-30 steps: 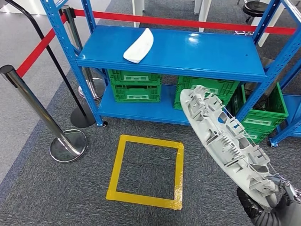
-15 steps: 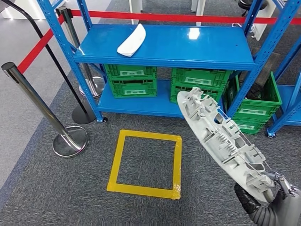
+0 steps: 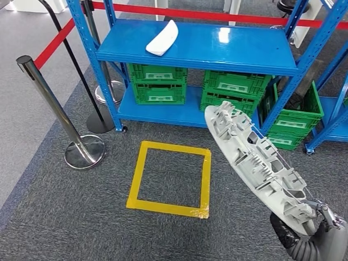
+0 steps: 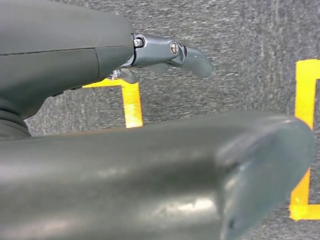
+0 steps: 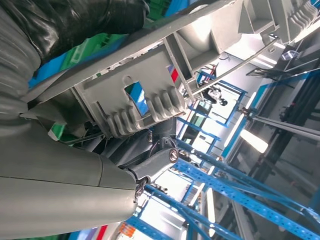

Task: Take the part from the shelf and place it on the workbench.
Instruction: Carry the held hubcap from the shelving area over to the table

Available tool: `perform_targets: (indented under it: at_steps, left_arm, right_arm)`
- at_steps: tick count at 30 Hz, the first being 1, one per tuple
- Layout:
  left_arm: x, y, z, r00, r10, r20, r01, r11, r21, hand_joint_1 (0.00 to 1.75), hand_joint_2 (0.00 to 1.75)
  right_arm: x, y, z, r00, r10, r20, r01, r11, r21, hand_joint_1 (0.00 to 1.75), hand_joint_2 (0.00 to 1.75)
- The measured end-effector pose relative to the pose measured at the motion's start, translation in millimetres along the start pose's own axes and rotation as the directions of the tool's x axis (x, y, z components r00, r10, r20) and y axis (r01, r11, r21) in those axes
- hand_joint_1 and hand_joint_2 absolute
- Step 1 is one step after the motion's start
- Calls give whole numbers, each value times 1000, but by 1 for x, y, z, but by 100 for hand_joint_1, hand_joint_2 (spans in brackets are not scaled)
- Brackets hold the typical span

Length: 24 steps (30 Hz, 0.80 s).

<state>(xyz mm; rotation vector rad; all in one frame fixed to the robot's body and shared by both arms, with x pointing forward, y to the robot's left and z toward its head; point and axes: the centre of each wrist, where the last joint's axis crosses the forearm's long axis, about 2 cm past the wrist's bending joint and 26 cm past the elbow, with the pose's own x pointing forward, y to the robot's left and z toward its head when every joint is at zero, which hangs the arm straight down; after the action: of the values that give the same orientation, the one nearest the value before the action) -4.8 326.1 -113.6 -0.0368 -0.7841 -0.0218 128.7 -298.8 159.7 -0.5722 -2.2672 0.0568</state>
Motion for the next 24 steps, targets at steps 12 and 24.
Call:
perform_targets:
  at_steps: [12,24]
  left_arm:
    - [-4,-1,4,1000,6,-10,-6,1000,4,0,0]
    - [-2,-3,2,1000,-7,-9,7,1000,-11,0,0]
  right_arm:
    - [0,0,0,1000,-6,-3,6,1000,1,175,175]
    - [1,-3,8,999,-26,-28,27,999,33,175,175]
